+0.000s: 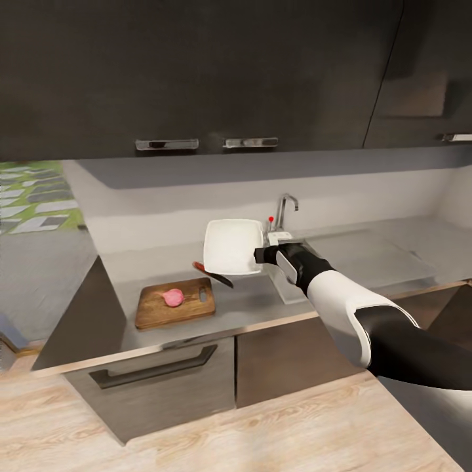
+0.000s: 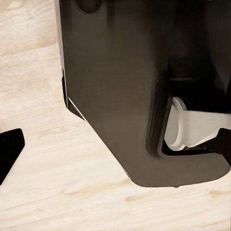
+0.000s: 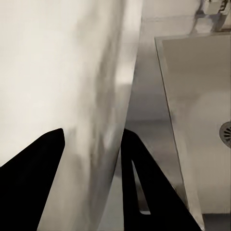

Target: In the kitchen, take the Vidalia onion out of the sink, dice it on the chopping board with the paring knife, put the diced onion into the bowl on the countertop, then place both the paring knife and the chopping board into the sink.

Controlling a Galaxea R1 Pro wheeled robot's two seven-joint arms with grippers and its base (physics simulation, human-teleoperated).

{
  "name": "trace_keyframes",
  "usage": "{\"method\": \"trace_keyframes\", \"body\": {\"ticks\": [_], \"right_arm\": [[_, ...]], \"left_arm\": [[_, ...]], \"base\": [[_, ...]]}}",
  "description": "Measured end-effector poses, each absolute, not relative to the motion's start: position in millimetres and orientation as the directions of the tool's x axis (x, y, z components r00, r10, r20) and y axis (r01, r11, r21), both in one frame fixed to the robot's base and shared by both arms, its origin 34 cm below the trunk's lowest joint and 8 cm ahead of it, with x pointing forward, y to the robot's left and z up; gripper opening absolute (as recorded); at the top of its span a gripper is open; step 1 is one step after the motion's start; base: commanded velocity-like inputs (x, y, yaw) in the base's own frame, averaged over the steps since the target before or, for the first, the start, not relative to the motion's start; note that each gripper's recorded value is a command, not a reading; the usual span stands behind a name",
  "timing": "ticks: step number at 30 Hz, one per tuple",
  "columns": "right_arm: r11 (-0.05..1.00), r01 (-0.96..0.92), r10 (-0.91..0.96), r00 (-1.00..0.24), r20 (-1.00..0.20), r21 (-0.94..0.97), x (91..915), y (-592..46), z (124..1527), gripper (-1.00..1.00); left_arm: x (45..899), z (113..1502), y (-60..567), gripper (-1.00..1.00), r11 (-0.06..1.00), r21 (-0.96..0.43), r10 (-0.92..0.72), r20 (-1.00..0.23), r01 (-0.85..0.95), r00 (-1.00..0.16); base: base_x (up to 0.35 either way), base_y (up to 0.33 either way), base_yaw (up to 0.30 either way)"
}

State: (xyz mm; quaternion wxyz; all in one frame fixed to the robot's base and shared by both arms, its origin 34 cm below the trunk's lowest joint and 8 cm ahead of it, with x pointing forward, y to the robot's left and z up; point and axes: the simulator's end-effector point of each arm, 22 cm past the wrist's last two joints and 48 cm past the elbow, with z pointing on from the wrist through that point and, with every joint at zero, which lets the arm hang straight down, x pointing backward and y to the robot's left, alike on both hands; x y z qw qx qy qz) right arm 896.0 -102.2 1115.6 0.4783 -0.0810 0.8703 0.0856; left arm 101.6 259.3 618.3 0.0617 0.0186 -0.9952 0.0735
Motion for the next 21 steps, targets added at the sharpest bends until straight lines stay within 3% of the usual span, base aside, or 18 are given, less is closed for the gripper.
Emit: {"method": "trace_keyframes", "body": {"ticks": [6, 21], "right_arm": [[0.972, -0.223, -0.060, -0.530, -0.846, 0.071, 895.7, -102.1, 1115.5, -1.00], [0.972, -0.223, -0.061, -0.535, -0.842, 0.072, 895.9, -102.0, 1110.6, -1.00]], "left_arm": [[101.8, 618.3, 259.3, 1.00, 0.988, -0.144, -0.028, 0.125, -0.046, -0.992], [99.9, 618.3, 259.3, 1.00, 0.989, -0.144, -0.028, 0.130, -0.047, -0.991]], "base": [[0.000, 0.291, 0.089], [0.000, 0.292, 0.261]]}}
